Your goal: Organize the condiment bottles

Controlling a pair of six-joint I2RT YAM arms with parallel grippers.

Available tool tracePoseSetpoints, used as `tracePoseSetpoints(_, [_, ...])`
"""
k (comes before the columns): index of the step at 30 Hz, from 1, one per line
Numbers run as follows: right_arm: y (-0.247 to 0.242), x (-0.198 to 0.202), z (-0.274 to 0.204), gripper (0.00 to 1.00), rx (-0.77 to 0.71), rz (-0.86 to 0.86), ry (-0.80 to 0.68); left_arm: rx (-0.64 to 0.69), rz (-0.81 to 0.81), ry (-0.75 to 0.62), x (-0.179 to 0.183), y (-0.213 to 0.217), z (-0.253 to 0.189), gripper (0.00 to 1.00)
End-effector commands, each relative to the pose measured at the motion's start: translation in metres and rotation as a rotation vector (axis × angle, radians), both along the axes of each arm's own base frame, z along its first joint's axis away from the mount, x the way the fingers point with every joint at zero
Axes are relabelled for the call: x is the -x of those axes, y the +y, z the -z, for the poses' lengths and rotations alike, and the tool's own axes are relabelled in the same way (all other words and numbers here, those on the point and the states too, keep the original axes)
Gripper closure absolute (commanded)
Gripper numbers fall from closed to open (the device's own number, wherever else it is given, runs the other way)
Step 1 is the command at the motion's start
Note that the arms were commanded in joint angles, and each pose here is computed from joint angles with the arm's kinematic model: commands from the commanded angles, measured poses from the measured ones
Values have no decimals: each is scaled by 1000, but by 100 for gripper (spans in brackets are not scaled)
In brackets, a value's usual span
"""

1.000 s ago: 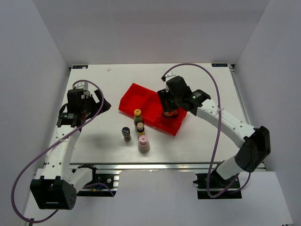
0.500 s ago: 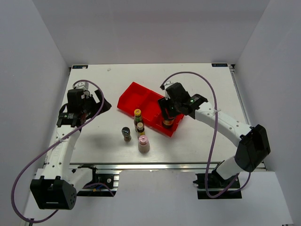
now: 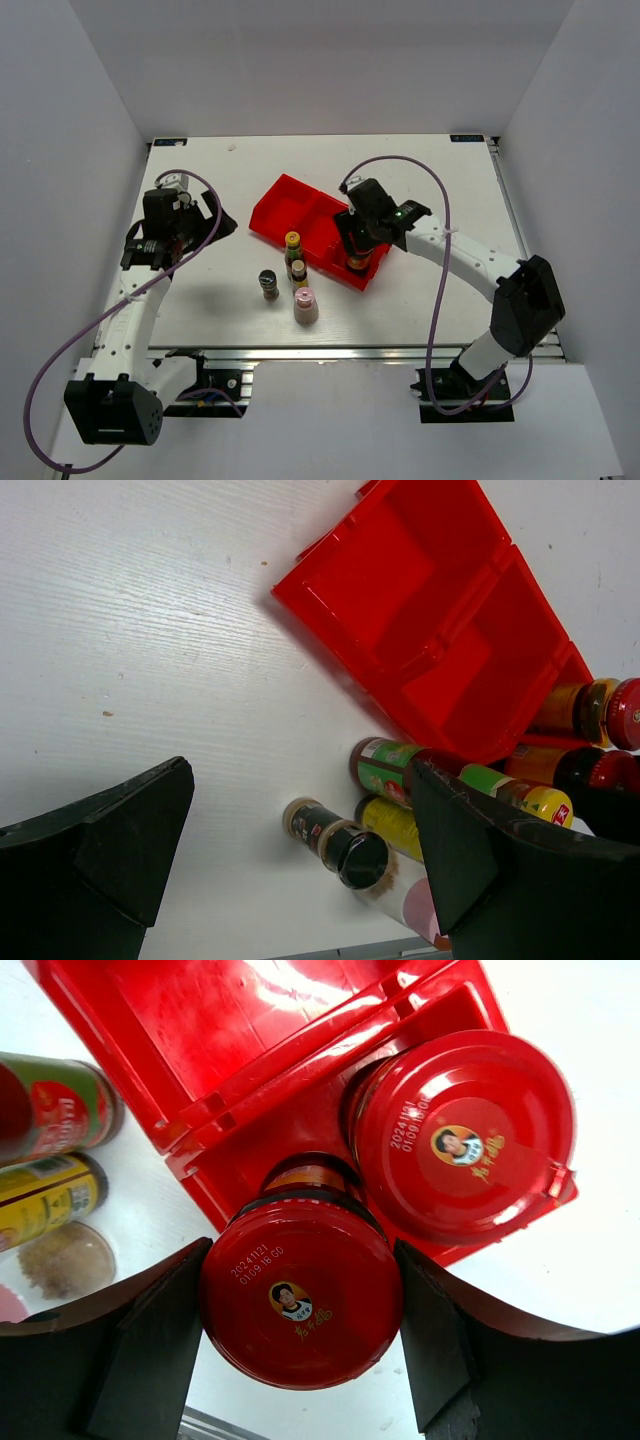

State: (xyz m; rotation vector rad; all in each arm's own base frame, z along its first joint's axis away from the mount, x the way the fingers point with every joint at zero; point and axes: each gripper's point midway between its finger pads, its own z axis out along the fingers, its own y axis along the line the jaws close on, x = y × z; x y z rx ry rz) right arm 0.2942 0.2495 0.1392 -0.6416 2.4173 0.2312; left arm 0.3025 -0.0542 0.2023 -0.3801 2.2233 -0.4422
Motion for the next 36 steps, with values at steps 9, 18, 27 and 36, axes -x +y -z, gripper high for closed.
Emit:
tracePoseSetpoints(9, [13,-8,-28,11,-101,10,-73,8,31,-19,0,-4,-6,0])
tracePoseSetpoints(18, [18,9,-75,11,-207,-84,-130,19,28,-5,-2,-5,-8,0])
tracePoseSetpoints(27, [68,34,-113,11,-300,-278,-201,53,35,50,11,-11,8,0])
tracePoseSetpoints(36, [137,45,-104,11,-356,-387,-142,45,11,69,19,-7,13,0])
